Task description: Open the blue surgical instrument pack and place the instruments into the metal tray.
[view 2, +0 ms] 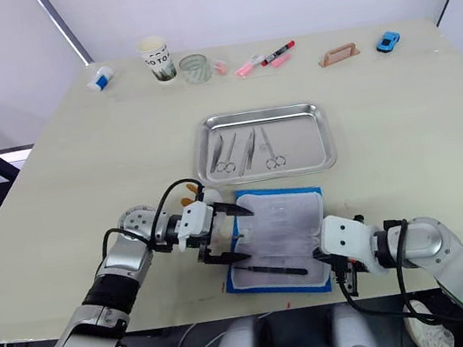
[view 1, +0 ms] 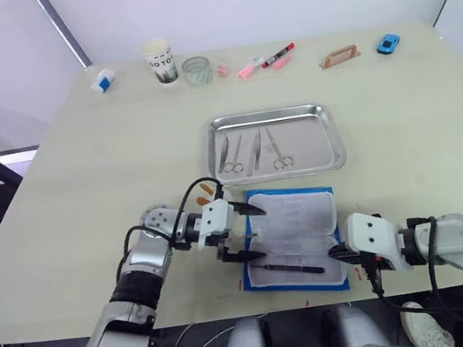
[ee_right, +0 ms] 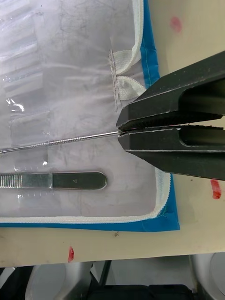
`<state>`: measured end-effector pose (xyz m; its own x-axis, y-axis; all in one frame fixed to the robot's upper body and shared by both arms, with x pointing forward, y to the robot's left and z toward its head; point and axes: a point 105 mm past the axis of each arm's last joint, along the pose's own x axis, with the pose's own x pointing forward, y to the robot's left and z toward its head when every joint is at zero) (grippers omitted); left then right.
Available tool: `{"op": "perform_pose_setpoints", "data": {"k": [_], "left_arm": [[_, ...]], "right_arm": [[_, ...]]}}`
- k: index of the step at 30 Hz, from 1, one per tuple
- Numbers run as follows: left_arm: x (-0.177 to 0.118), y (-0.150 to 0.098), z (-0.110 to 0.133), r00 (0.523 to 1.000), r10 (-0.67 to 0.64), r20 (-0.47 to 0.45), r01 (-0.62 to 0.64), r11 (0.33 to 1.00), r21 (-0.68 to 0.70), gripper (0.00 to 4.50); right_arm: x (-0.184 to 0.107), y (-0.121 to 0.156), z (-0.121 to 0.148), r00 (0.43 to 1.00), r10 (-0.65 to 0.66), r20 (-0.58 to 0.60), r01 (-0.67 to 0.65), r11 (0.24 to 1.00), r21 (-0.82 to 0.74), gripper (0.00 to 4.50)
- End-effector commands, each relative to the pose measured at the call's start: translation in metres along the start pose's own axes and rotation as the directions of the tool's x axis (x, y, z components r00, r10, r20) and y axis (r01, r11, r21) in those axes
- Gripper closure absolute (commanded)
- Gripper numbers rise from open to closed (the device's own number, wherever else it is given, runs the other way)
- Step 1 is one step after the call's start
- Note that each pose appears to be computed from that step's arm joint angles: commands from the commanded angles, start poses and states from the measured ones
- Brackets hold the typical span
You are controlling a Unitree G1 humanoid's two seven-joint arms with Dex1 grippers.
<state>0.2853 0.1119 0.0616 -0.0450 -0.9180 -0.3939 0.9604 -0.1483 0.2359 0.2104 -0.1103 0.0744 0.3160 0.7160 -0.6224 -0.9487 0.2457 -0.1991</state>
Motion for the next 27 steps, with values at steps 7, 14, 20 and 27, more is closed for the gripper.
{"op": "perform_pose_setpoints", "data": {"k": [7, 14, 20, 27], "left_arm": [[-0.001, -0.017, -0.032, 0.996, -0.033, -0.085, 0.021, 0.990, -0.138, 0.00], [0.000, -0.017, -0.032, 0.996, -0.032, -0.087, 0.020, 0.990, -0.137, 0.00], [-0.001, -0.017, -0.032, 0.996, -0.032, -0.088, 0.020, 0.990, -0.138, 0.00], [-0.001, -0.017, -0.033, 0.996, -0.030, -0.089, 0.018, 0.990, -0.139, 0.00]], "right_arm": [[0.006, 0.001, 0.005, 1.000, 0.008, 0.003, -0.008, 1.000, -0.006, 4.47], [0.012, 0.004, 0.006, 1.000, 0.016, 0.018, -0.016, 1.000, 0.012, 4.47], [0.017, 0.008, 0.005, 1.000, 0.015, 0.018, -0.015, 1.000, 0.010, 2.66], [0.022, 0.010, 0.005, 1.000, 0.022, 0.019, -0.022, 1.000, 0.006, 2.66]]}}
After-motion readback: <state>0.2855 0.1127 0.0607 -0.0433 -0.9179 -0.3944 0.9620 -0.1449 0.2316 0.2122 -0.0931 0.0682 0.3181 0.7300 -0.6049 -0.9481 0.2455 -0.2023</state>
